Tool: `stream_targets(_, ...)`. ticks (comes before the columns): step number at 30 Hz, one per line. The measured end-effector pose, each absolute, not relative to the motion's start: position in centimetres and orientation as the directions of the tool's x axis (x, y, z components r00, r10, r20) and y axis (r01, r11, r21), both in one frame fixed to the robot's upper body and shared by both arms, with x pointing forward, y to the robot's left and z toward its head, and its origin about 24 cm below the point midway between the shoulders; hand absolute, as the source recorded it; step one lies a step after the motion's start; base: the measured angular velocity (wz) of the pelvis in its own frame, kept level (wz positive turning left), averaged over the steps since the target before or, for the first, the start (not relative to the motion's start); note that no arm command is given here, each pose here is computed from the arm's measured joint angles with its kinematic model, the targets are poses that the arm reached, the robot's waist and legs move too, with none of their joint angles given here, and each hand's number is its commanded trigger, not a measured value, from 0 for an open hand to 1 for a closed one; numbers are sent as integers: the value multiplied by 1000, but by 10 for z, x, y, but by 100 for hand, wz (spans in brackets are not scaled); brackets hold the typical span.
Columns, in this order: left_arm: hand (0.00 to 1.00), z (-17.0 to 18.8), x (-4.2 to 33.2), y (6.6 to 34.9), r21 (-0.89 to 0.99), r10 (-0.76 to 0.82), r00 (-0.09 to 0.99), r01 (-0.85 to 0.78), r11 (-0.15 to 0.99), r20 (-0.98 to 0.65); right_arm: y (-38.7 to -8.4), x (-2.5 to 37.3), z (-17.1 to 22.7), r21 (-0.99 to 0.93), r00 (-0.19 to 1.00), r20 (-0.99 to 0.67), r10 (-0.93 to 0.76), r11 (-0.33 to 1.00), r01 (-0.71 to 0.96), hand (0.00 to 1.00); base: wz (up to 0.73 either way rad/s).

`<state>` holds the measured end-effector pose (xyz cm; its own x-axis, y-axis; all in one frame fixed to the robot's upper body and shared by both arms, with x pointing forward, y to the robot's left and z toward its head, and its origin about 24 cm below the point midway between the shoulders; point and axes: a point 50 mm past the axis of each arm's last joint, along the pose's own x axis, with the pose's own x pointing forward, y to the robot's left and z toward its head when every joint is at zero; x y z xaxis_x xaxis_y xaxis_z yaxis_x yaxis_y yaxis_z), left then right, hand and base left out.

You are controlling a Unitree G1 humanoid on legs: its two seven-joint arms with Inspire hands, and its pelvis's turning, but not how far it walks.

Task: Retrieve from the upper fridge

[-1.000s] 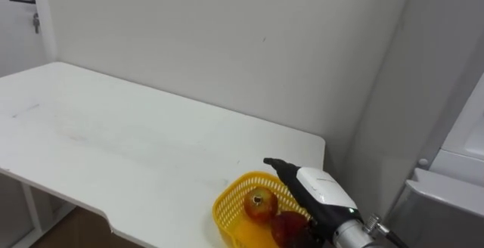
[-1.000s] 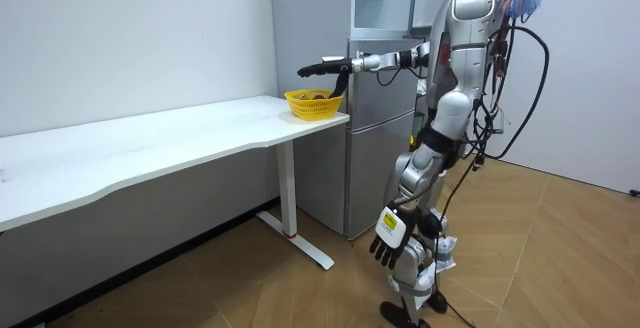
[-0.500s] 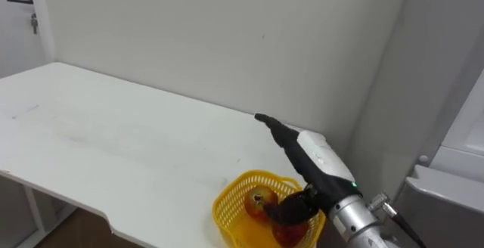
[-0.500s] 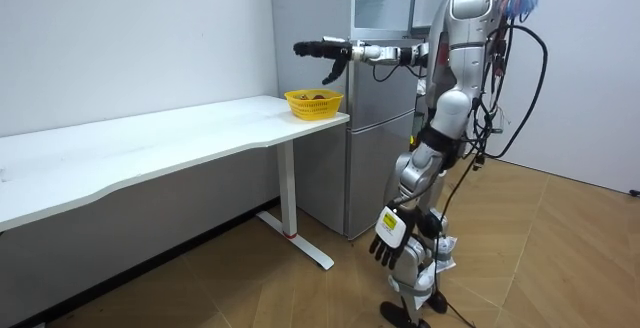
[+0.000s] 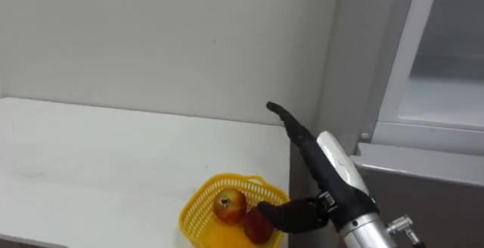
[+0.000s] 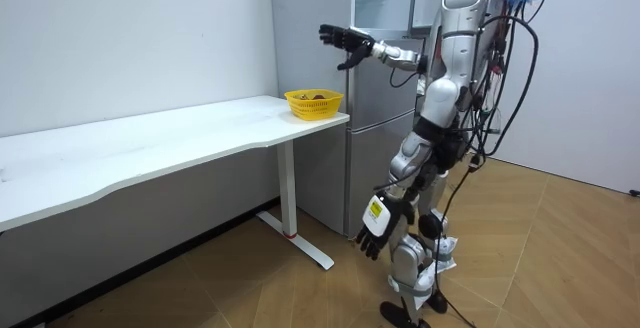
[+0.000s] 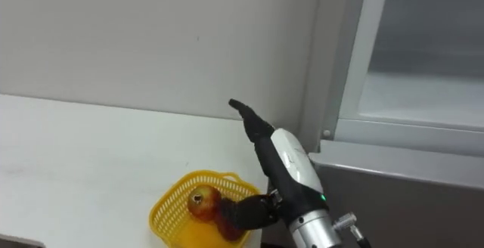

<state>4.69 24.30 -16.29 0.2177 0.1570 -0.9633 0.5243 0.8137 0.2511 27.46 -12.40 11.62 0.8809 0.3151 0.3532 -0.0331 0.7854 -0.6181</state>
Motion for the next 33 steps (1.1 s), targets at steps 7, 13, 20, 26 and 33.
stream_targets(7, 0, -163, 45, 242, 267, 169, 229, 520, 812, -959, -142, 257, 137, -534, 836, 519, 179, 832, 154, 0, -8)
stream_targets(13, 0, -164, 40, 241, 275, 178, 230, 513, 813, -957, -150, 233, 113, -565, 866, 476, 154, 808, 167, 0, -19)
stream_targets(20, 0, -165, 36, 242, 269, 180, 218, 511, 816, -959, -158, 223, 105, -566, 867, 483, 120, 798, 205, 0, -9)
stream_targets(26, 0, -165, 35, 242, 270, 182, 215, 512, 816, -959, -170, 215, 99, -552, 875, 481, 48, 792, 260, 0, -9)
stream_targets(33, 0, -165, 30, 243, 291, 211, 211, 507, 811, -954, -187, 197, 83, -520, 891, 445, -94, 783, 342, 0, -13)
